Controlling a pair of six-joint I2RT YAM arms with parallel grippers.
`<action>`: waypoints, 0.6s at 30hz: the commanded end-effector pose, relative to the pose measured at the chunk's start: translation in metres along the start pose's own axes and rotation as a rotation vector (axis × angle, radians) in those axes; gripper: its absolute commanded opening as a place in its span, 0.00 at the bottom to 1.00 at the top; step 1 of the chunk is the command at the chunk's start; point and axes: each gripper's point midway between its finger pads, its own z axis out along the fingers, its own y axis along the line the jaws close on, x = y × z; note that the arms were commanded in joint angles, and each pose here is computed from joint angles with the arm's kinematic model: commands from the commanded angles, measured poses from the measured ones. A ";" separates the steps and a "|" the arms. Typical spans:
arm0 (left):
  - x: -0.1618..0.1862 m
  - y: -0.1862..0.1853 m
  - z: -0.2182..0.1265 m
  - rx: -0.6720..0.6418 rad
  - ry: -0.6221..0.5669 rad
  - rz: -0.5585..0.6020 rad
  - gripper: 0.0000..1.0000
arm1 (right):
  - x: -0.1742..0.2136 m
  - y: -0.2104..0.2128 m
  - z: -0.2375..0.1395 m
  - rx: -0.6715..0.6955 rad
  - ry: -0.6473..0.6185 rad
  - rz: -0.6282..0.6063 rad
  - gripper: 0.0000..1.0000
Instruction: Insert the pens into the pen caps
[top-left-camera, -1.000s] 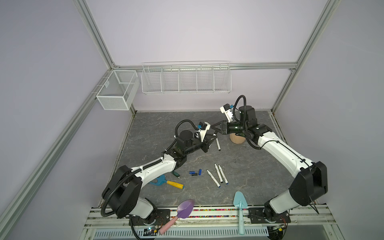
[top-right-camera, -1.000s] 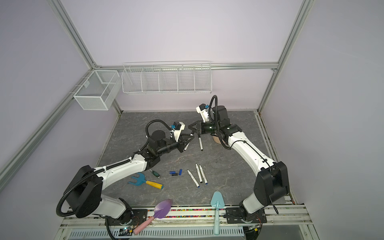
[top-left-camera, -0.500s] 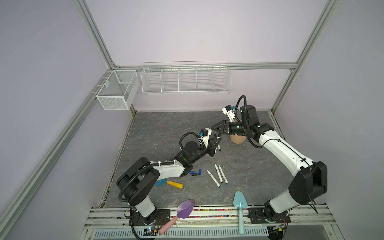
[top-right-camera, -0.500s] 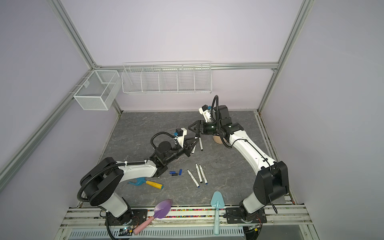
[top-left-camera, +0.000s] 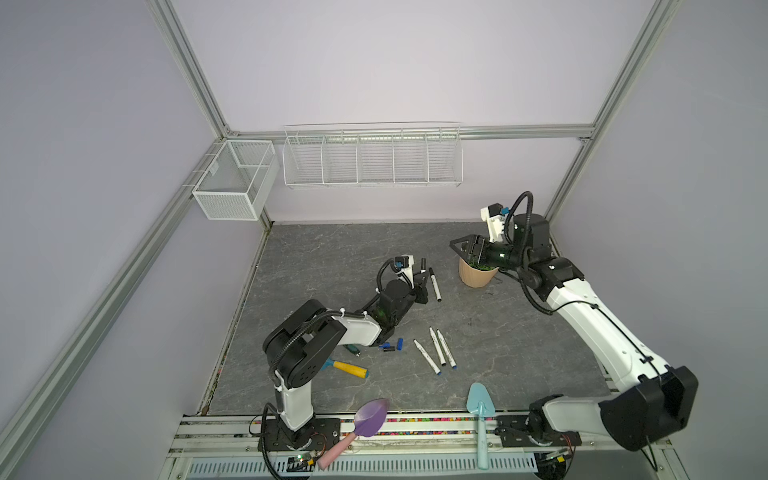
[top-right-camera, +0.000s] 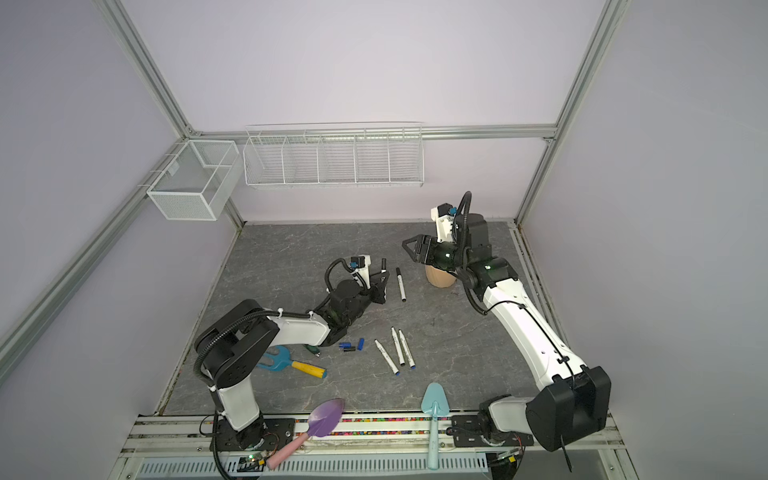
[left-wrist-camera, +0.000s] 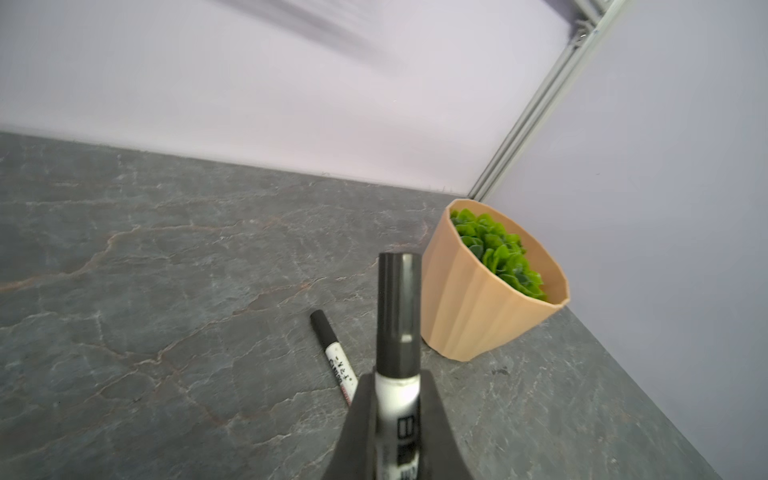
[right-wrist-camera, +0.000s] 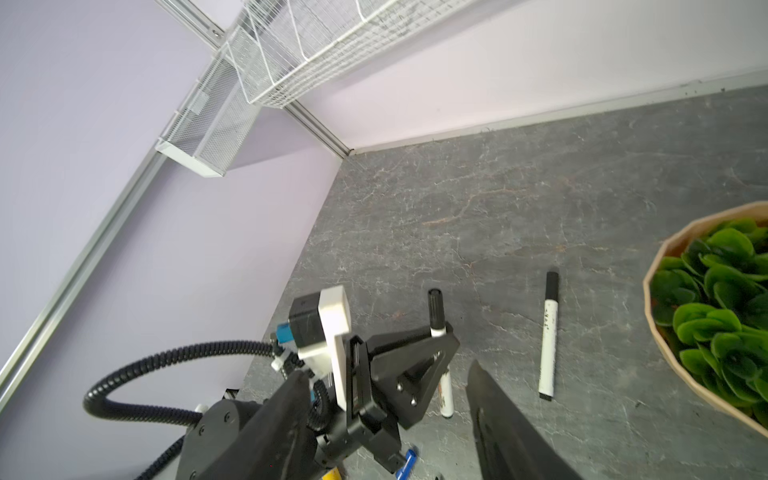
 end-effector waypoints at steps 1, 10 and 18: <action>0.015 0.027 0.013 -0.187 0.111 -0.010 0.00 | 0.014 -0.013 0.002 0.040 0.034 0.027 0.64; 0.050 0.045 0.041 -0.327 0.299 0.009 0.00 | 0.025 -0.020 0.000 0.058 0.056 0.016 0.63; 0.078 0.067 0.045 -0.410 0.373 -0.038 0.01 | 0.032 -0.028 -0.006 0.083 0.074 0.004 0.62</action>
